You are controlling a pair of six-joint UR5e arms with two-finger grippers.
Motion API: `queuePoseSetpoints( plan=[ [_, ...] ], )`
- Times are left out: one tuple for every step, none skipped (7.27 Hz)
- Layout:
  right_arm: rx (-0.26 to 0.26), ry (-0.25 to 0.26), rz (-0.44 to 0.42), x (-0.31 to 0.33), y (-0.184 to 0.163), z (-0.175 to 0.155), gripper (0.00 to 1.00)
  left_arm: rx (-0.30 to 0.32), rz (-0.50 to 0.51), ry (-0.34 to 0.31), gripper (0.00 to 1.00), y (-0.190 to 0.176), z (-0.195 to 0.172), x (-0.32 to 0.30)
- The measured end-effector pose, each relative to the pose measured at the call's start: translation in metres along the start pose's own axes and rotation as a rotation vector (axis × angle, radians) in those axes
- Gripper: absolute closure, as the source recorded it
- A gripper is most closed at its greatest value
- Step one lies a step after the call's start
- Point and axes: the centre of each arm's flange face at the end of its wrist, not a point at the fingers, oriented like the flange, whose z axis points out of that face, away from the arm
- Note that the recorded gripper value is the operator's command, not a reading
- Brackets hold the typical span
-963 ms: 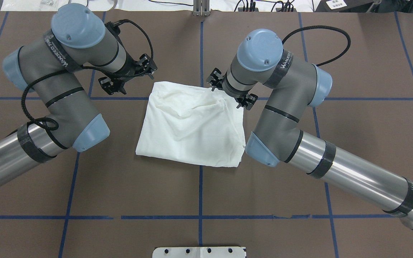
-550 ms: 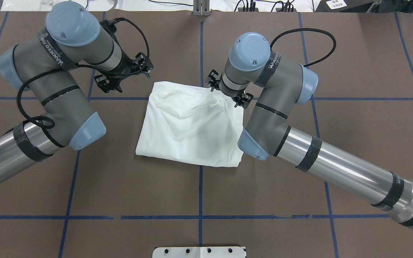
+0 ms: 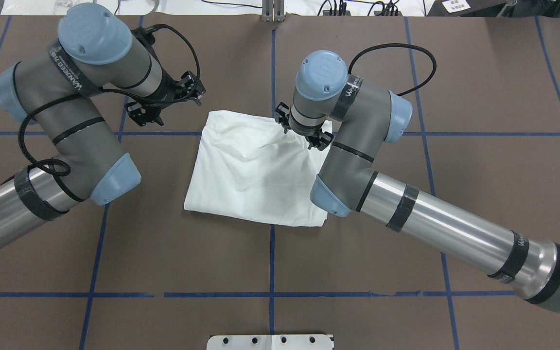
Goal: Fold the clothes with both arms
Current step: 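Press the folded shirt's far corner with the right gripper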
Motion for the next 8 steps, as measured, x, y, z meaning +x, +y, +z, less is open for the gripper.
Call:
queuePoseSetpoints(
  plan=[
    [-0.002,0.003,-0.004,0.0,0.003,0.002,1.0,0.0,0.0,0.0,0.0,0.0,0.0,0.0],
    [-0.003,0.004,-0.008,0.001,0.004,0.003,1.0,0.0,0.001,0.001,0.0,0.0,0.0,0.0],
    [-0.003,0.003,-0.01,0.001,0.004,0.002,1.0,0.001,0.001,0.002,0.0,0.001,-0.001,0.0],
    [-0.004,0.001,-0.012,0.001,0.004,0.001,1.0,0.0,0.003,0.006,0.0,0.002,-0.003,0.0],
    [-0.005,0.0,-0.012,0.001,0.004,0.001,1.0,0.0,0.004,0.009,0.0,0.003,-0.005,0.0],
    [-0.005,0.0,-0.011,0.001,0.003,-0.001,1.0,0.0,0.005,0.01,0.0,0.003,-0.006,0.0],
    [-0.001,0.013,-0.001,0.002,-0.002,-0.003,1.0,0.0,0.005,0.011,0.0,0.003,-0.006,0.0],
    [0.01,0.056,0.026,0.006,-0.014,-0.007,1.0,0.0,0.005,0.012,0.0,0.003,-0.006,0.0]
  ],
)
